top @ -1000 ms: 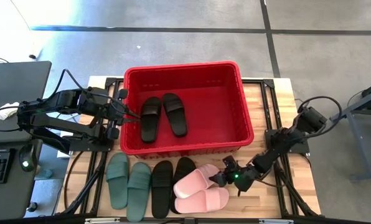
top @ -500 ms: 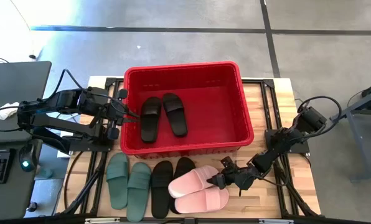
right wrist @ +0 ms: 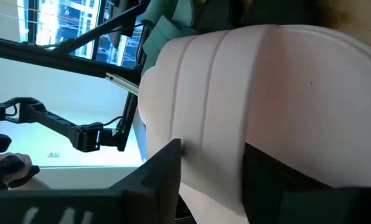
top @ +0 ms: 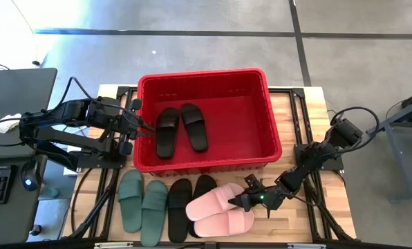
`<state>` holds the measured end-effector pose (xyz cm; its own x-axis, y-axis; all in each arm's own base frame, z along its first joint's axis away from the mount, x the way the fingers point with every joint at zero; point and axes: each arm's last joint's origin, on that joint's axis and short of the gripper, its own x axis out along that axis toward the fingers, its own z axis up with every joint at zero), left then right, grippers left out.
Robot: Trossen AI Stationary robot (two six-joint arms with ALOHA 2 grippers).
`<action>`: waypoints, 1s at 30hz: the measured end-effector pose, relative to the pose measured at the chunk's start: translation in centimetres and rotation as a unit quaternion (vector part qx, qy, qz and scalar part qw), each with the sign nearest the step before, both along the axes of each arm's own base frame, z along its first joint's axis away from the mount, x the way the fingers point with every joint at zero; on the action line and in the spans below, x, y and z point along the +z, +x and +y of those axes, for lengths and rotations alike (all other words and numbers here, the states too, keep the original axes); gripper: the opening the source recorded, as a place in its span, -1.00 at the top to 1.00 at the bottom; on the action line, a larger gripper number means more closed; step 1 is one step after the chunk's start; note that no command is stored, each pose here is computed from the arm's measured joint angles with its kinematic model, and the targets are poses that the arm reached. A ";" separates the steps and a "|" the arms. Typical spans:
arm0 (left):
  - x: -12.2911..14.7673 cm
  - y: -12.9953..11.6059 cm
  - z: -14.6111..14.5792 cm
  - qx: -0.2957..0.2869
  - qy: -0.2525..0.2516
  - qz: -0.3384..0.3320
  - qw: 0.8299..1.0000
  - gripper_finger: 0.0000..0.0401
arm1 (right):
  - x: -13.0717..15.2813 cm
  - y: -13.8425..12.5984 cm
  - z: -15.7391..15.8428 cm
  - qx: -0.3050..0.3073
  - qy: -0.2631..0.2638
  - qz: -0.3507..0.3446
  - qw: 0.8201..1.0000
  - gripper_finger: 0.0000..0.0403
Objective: Pick and place slides into bin
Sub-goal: Put the pink slipper into the red bin
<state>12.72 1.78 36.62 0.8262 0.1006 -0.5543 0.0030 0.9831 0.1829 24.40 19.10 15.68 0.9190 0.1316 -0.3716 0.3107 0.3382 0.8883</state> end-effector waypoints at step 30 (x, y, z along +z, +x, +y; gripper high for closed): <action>0.3 0.2 -0.4 -0.067 -0.042 -0.023 0.997 0.77 | 5.5 2.5 1.9 0.054 -0.033 -0.125 0.990 1.00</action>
<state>12.91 1.34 36.93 0.8535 -0.0572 -0.5179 0.1285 0.9864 0.1027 26.86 21.04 21.20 0.9654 0.2172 -0.1445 0.0418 0.4180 0.9075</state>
